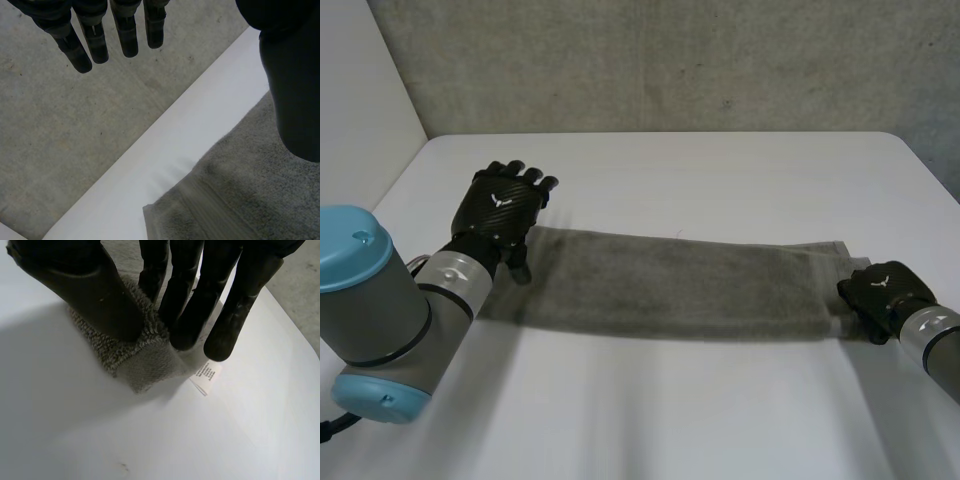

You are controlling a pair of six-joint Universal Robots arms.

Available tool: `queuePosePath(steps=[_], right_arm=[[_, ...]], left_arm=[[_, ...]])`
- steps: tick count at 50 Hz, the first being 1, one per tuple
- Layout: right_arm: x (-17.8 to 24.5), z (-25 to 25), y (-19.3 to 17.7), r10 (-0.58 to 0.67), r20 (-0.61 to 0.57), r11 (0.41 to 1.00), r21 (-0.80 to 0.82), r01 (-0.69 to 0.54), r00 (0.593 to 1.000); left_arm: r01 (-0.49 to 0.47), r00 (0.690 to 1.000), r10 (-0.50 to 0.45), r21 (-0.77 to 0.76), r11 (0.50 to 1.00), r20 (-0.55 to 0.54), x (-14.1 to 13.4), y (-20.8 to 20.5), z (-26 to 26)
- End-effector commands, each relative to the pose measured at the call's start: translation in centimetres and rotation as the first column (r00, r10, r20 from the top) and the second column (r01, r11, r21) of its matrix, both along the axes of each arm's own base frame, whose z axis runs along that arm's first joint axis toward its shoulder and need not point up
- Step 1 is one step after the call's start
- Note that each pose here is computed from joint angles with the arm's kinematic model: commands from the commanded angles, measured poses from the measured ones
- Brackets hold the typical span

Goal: Fold the towel.

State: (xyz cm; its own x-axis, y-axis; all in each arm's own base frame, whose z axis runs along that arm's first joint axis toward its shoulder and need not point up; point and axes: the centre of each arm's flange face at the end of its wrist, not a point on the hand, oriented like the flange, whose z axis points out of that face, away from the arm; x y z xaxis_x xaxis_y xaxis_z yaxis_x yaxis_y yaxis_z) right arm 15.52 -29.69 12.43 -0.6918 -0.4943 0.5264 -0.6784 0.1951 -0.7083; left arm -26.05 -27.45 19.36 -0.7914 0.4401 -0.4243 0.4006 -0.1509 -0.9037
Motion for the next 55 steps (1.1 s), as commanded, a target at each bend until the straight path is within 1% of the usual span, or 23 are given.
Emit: queuePosePath(steps=[1,8,13,19,21,22,24,25,27,28,29,32,33,35,36,38,39,40,43,46,52,54,55], right_arm=[[-1.2,0.1,-1.2,-0.041,-0.003,0.999,-0.002,0.041,0.999],[-4.3,1.1,-3.0,-0.131,-0.050,0.991,-0.042,0.129,0.990],[-8.4,3.9,-5.6,-0.218,-0.219,0.968,-0.170,0.183,0.951],[-8.7,7.5,-7.5,-0.274,-0.286,0.935,-0.303,0.184,0.918],[-4.3,10.4,-7.5,-0.219,-0.259,0.914,-0.392,0.105,0.941],[-4.3,10.4,-7.5,-0.218,-0.259,0.914,-0.393,0.104,0.941],[1.1,12.4,-6.5,-0.105,-0.221,0.891,-0.453,-0.007,0.970],[1.1,12.4,-6.5,-0.104,-0.221,0.891,-0.453,-0.007,0.970],[6.7,13.7,-4.2,0.033,-0.200,0.860,-0.494,-0.130,0.979],[6.8,13.7,-4.2,0.034,-0.200,0.860,-0.494,-0.131,0.979],[9.6,14.0,-2.7,0.113,-0.197,0.839,-0.506,-0.200,0.974],[15.5,12.7,0.9,0.284,-0.200,0.801,-0.488,-0.347,0.938],[15.5,12.7,0.9,0.285,-0.200,0.801,-0.488,-0.347,0.938],[20.4,10.9,5.4,0.442,-0.207,0.746,-0.455,-0.486,0.873],[20.5,10.9,5.4,0.443,-0.207,0.746,-0.455,-0.487,0.872],[23.3,8.8,9.2,0.553,-0.215,0.696,-0.412,-0.588,0.805],[23.3,8.8,9.2,0.554,-0.215,0.695,-0.412,-0.589,0.804],[24.2,7.9,10.6,0.587,-0.217,0.676,-0.398,-0.620,0.780],[25.3,5.8,12.1,0.627,-0.224,0.659,-0.357,-0.662,0.746],[25.5,4.1,12.4,0.640,-0.228,0.663,-0.318,-0.678,0.734],[25.1,3.0,12.7,0.665,-0.195,0.668,-0.277,-0.691,0.721],[24.3,3.8,12.3,0.654,-0.103,0.707,-0.268,-0.654,0.749],[24.3,3.8,12.3,0.654,-0.102,0.707,-0.268,-0.654,0.749]], left_arm=[[-0.004,1.000,0.004,0.001,1.000,0.000,0.1,0.0,-0.1],[-0.010,1.000,0.010,0.004,1.000,0.002,0.3,-0.1,-0.1],[-0.016,1.000,0.016,-0.001,1.000,0.000,0.4,-0.2,0.0],[-0.020,1.000,0.020,-0.001,1.000,0.000,0.5,-0.2,0.0],[-0.020,1.000,0.020,-0.003,1.000,-0.001,0.5,-0.2,0.1],[-0.020,1.000,0.020,-0.003,1.000,-0.001,0.5,-0.2,0.1],[-0.020,1.000,0.020,-0.005,1.000,-0.001,0.4,-0.2,0.1],[-0.020,1.000,0.020,-0.005,1.000,-0.001,0.4,-0.2,0.1],[-0.022,1.000,0.022,-0.011,1.000,-0.006,0.5,-0.2,0.4],[-0.022,1.000,0.022,-0.011,1.000,-0.006,0.5,-0.2,0.4],[-0.022,1.000,0.022,-0.013,1.000,-0.006,0.5,-0.1,0.4],[-0.024,1.000,0.024,-0.016,1.000,-0.011,0.5,-0.2,0.6],[-0.024,1.000,0.024,-0.016,1.000,-0.011,0.5,-0.2,0.6],[-0.026,1.000,0.025,-0.012,1.000,-0.014,0.6,-0.2,0.6],[-0.026,1.000,0.025,-0.012,1.000,-0.014,0.6,-0.2,0.6],[-0.030,0.999,0.030,-0.009,1.000,-0.014,0.7,-0.3,0.5],[-0.030,0.999,0.030,-0.009,1.000,-0.014,0.7,-0.3,0.5],[-0.032,0.999,0.032,-0.006,0.999,-0.015,0.8,-0.3,0.4],[-0.038,0.999,0.038,-0.004,0.999,-0.014,0.9,-0.4,0.3],[-0.038,0.999,0.038,-0.001,0.999,-0.013,1.0,-0.4,0.2],[-0.038,0.999,0.038,0.001,0.999,-0.012,1.0,-0.4,0.2],[-0.038,0.999,0.038,-0.001,0.999,-0.013,1.0,-0.4,0.2],[-0.038,0.999,0.038,-0.001,0.999,-0.013,1.0,-0.4,0.2]])
